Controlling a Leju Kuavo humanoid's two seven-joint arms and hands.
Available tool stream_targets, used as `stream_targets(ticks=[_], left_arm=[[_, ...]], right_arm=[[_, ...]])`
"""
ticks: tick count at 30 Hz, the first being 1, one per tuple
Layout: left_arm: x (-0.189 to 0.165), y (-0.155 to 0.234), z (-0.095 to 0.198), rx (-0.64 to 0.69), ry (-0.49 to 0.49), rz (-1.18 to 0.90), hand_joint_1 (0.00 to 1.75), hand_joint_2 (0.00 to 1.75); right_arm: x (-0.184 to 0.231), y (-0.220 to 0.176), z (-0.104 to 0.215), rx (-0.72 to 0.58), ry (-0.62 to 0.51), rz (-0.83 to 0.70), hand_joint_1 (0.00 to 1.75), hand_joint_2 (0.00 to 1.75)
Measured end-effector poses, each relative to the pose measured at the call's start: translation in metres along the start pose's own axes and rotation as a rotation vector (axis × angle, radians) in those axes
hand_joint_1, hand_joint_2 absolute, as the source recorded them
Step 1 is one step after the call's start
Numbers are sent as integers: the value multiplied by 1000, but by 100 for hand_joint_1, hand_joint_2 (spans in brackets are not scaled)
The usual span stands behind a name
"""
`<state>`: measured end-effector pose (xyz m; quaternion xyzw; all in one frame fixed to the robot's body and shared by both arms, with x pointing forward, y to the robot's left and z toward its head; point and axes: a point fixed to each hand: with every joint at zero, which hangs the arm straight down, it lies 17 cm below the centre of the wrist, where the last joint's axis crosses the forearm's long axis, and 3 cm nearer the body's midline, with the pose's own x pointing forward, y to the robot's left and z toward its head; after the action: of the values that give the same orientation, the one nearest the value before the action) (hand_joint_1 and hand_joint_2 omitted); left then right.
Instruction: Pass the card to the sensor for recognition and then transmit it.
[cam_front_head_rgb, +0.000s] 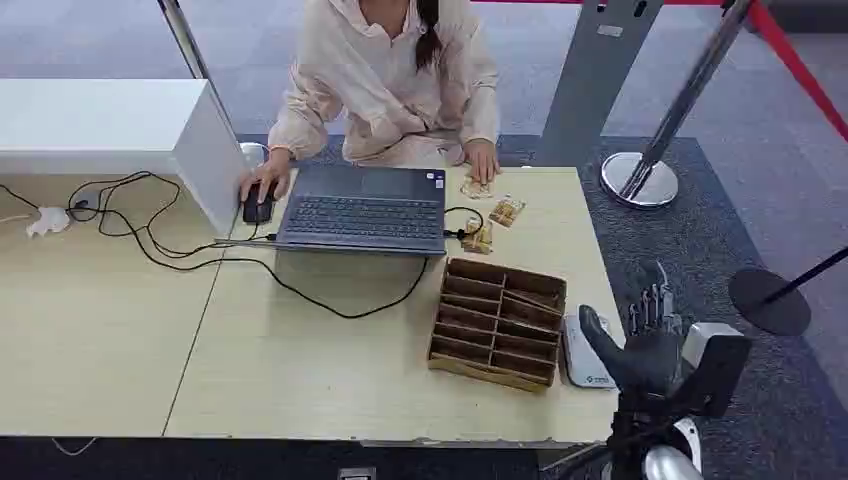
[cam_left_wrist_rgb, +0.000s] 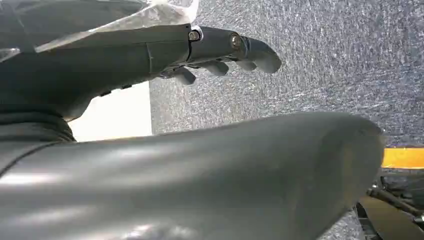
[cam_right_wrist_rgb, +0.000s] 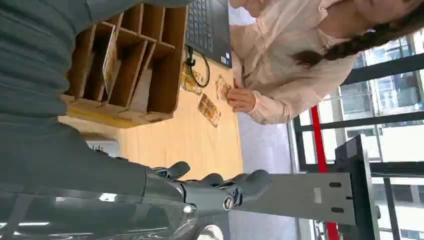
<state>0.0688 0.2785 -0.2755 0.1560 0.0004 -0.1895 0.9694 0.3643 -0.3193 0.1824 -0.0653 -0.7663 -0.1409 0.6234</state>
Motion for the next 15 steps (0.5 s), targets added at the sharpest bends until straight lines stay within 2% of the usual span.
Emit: stream_targets(ticks=[7,15], left_arm=[[0,0,0,0,-1,-1,0,0],[0,1,0,3,-4,-8,0,0]], right_arm=[[1,-2,-1,-5,-5,6,0,175],[16,7,-7,24,-59,149,0,175]])
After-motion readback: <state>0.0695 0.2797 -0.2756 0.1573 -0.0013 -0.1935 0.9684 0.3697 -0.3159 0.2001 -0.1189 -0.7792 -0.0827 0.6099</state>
